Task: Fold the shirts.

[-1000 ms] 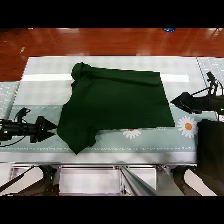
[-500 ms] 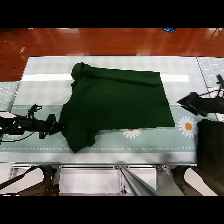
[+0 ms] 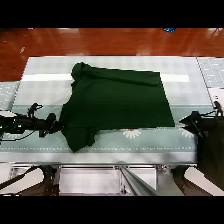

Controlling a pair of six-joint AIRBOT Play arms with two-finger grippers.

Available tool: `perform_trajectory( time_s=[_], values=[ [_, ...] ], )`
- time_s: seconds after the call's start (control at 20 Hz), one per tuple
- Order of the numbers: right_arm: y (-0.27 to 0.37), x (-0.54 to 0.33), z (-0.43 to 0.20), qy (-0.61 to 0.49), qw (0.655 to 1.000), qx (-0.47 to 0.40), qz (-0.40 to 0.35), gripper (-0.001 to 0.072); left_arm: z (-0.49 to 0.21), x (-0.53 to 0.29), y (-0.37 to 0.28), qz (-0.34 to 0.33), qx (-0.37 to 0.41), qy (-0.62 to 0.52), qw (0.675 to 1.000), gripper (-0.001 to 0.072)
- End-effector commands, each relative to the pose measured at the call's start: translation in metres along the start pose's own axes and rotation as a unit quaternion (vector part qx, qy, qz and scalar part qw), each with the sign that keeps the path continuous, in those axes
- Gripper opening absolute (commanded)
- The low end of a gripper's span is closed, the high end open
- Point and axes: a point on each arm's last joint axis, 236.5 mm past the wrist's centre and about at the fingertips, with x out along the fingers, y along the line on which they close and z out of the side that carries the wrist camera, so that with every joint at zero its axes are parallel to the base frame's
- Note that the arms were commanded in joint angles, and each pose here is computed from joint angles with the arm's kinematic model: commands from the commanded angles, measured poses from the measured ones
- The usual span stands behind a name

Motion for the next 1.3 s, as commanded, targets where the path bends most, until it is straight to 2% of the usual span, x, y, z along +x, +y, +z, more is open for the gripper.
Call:
perform_trajectory(
  time_s=[0.0, 0.15, 0.4, 0.45, 0.55, 0.7, 0.85, 0.95, 1.05, 1.25],
  values=[
    [-0.003, 0.025, -0.014, 0.053, 0.999, -0.006, -0.002, 0.0409, 0.000, 0.000, 0.000, 0.000, 0.000, 0.001, 1.000, 0.0024],
    [0.007, 0.035, 0.003, 0.045, 0.999, -0.028, -0.007, 0.0409, 0.000, 0.000, 0.000, 0.000, 0.000, 0.001, 1.000, 0.0024],
    [0.052, 0.058, 0.019, 0.047, 0.997, -0.053, 0.026, 0.0408, 0.002, 0.000, 0.000, 0.001, 0.000, -0.003, 1.000, 0.0024],
    [0.059, 0.066, 0.015, 0.059, 0.996, -0.067, 0.023, 0.0347, 0.002, 0.000, 0.000, 0.000, 0.000, -0.003, 1.000, 0.0024],
    [0.074, 0.072, 0.011, 0.070, 0.992, -0.102, 0.021, 0.0021, 0.003, -0.001, -0.004, -0.006, -0.002, -0.005, 1.000, 0.0024],
    [0.110, 0.044, 0.020, 0.063, 0.985, -0.157, 0.039, 0.0022, 0.013, -0.015, -0.029, -0.036, 0.025, -0.014, 0.999, 0.0024],
    [0.169, -0.024, 0.048, -0.020, 0.969, -0.239, 0.053, 0.0022, 0.047, -0.071, -0.099, -0.103, 0.089, -0.096, 0.986, 0.0024],
    [0.223, -0.090, 0.063, -0.108, 0.945, -0.302, 0.070, 0.0022, 0.066, -0.142, -0.171, -0.160, 0.158, -0.189, 0.956, 0.0024],
    [0.277, -0.170, 0.066, -0.212, 0.902, -0.366, 0.081, 0.0022, 0.061, -0.222, -0.231, -0.171, 0.239, -0.280, 0.914, 0.0024],
    [0.358, -0.319, 0.022, -0.383, 0.807, -0.435, 0.113, 0.0022, -0.002, -0.384, -0.339, -0.192, 0.370, -0.462, 0.783, 0.0024]
  ],
)
